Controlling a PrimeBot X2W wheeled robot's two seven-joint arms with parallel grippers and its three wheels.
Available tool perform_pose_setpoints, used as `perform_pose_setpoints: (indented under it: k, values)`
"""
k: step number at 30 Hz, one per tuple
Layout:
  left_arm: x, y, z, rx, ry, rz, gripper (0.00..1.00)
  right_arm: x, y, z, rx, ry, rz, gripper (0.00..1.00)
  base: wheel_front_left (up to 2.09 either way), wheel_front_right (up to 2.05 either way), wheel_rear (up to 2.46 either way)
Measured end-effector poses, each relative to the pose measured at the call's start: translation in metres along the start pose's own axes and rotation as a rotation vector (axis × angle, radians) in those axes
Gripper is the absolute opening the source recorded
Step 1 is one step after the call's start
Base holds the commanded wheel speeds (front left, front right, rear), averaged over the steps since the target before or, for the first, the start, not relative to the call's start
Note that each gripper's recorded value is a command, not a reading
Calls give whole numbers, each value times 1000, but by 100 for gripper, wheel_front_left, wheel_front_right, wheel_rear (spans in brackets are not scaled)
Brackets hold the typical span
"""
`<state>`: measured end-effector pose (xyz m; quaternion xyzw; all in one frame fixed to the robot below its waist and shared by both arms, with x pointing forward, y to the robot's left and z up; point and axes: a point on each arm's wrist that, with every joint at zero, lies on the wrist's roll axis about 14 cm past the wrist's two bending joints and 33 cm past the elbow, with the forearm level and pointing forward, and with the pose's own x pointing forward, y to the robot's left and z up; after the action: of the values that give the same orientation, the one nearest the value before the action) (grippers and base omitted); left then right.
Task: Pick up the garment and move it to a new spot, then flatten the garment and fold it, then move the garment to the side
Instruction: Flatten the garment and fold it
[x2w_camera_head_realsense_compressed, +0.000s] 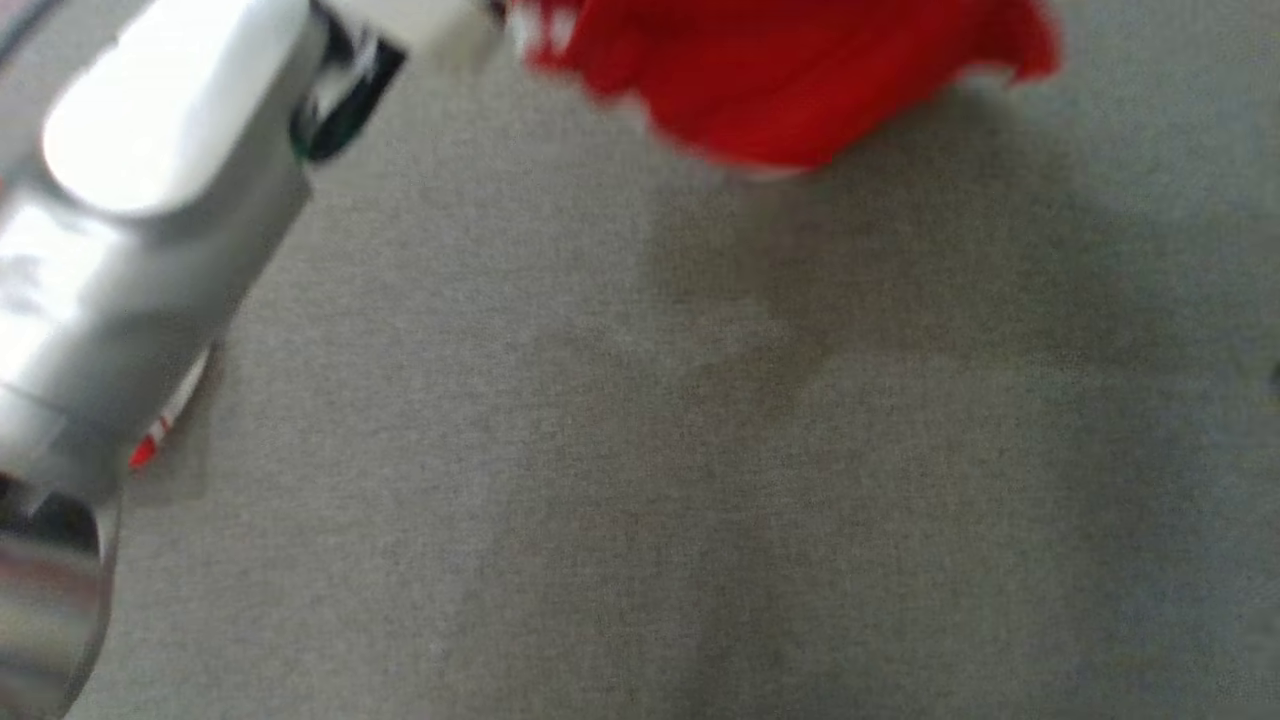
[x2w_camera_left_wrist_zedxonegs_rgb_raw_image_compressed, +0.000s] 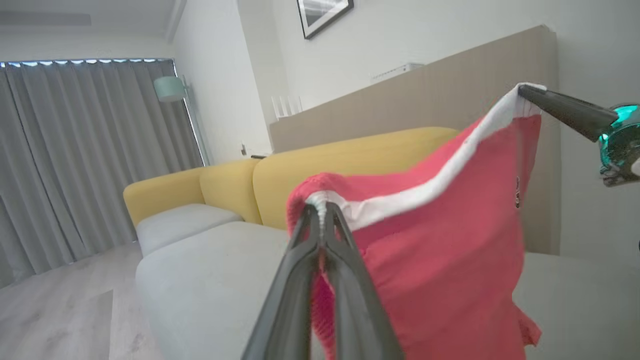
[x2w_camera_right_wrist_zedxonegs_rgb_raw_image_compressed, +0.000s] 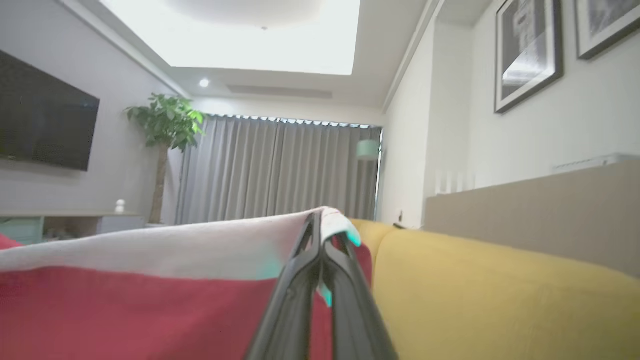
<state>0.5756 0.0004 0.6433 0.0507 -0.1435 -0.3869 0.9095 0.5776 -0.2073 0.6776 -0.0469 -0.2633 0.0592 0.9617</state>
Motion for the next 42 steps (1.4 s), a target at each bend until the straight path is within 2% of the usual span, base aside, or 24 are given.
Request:
perform_pose_setpoints:
  k: [5, 8, 10, 13, 18, 23, 27, 30, 32, 36, 42]
  values:
    - [23, 10, 29, 20, -134, 13, 0, 19, -24, 23, -74, -88, -16, 0, 0, 0, 0]
    - [27, 6, 42, 4, -216, 6, 0, 15, -34, 27, -76, -114, -34, 0, 0, 0, 0]
    - [21, -7, 34, -21, -226, -19, 0, 3, -32, 20, -77, -101, -29, 0, 0, 0, 0]
    - [-2, -24, -6, -66, -147, -28, 0, -30, -27, -6, -55, -17, -30, 0, 0, 0, 0]
    - [-62, -56, -76, -185, 33, 7, 0, -105, -5, -44, 45, 151, -68, 0, 0, 0, 0]
    - [-119, -114, -114, -325, 176, 4, 0, -169, 2, -50, 76, 280, -117, 0, 0, 0, 0]
    - [-176, -183, -147, -410, 367, -83, 0, -224, -2, -49, 77, 386, -166, 0, 0, 0, 0]
    - [-202, -216, -151, -451, 437, -134, 0, -259, -7, -39, 75, 430, -207, 0, 0, 0, 0]
    - [-212, -226, -148, -457, 454, -158, 0, -275, -11, -30, 65, 442, -224, 0, 0, 0, 0]
    - [-221, -222, -140, -444, 450, -153, 0, -295, -15, -14, 51, 451, -242, 0, 0, 0, 0]
    - [-230, -225, -119, -517, 408, -113, 0, -298, -15, -5, 45, 464, -224, 0, 0, 0, 0]
